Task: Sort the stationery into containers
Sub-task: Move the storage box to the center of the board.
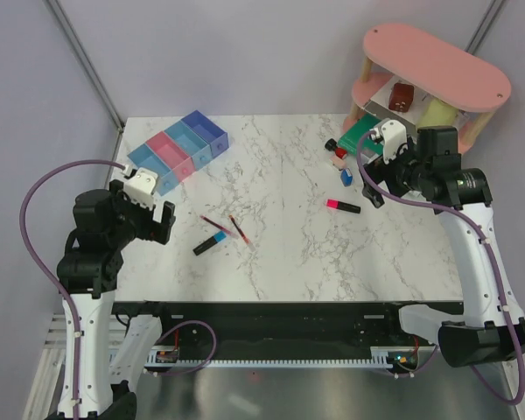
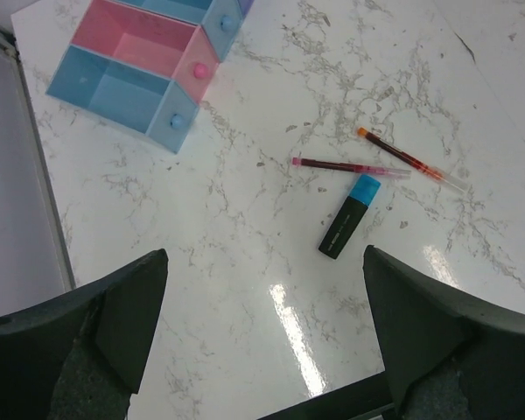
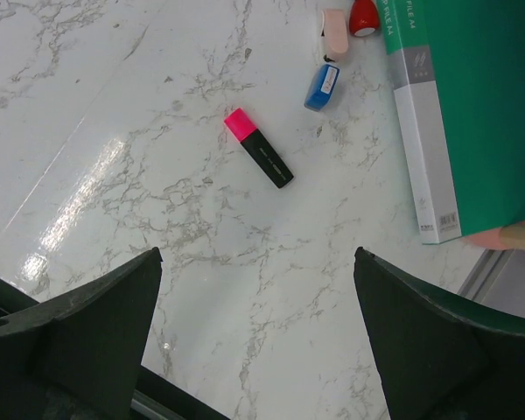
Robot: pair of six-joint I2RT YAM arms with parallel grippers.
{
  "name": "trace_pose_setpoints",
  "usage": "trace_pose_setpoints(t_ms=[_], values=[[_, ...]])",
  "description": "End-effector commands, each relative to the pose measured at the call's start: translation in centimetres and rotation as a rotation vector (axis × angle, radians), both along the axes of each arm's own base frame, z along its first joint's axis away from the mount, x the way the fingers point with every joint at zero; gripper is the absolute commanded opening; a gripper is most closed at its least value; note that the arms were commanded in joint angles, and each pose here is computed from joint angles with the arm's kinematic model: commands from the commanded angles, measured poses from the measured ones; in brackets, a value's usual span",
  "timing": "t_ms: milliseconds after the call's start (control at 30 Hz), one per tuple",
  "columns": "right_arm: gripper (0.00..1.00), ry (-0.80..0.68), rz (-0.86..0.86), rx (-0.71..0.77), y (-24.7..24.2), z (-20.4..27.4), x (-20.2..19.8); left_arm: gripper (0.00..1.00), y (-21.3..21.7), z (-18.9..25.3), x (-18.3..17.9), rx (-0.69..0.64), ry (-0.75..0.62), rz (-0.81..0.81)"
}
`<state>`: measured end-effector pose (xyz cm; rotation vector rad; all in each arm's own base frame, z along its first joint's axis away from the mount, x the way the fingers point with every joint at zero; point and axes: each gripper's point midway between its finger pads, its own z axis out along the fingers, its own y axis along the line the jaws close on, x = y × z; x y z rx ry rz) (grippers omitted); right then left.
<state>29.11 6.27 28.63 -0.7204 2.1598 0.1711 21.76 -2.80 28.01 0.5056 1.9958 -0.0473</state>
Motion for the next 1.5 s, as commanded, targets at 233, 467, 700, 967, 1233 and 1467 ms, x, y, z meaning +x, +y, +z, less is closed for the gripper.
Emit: trace_pose_setpoints(t_ms=[233,467,700,967,1233,1467], values=[[0.98,-0.057,-0.003,0.019,0.1,0.0,-0.2,0.96,0.9,-0.3,3.5,-0.160,0.026,0.205],[0.98,0.045,0.021,-0.016,0.0,-2.5,0.3,0.86,2.0,-2.4,13.2,-0.272,0.128,0.384],[0.98,0.065,0.012,-0.027,-0.1,-2.9,1.0,0.81,2.8,-6.1,24.7,-0.366,0.241,0.560],[0.98,0.084,-0.004,-0.049,-0.5,-3.0,2.4,0.78,3.2,-11.1,34.4,-0.390,0.280,0.669],[0.98,0.112,0.022,-0.031,0.2,-3.9,2.2,0.72,1.9,-14.7,37.8,-0.307,0.283,0.676],[0.98,0.121,0.022,-0.052,-0.2,-4.6,2.1,0.72,2.8,-17.2,37.3,-0.259,0.322,0.734]])
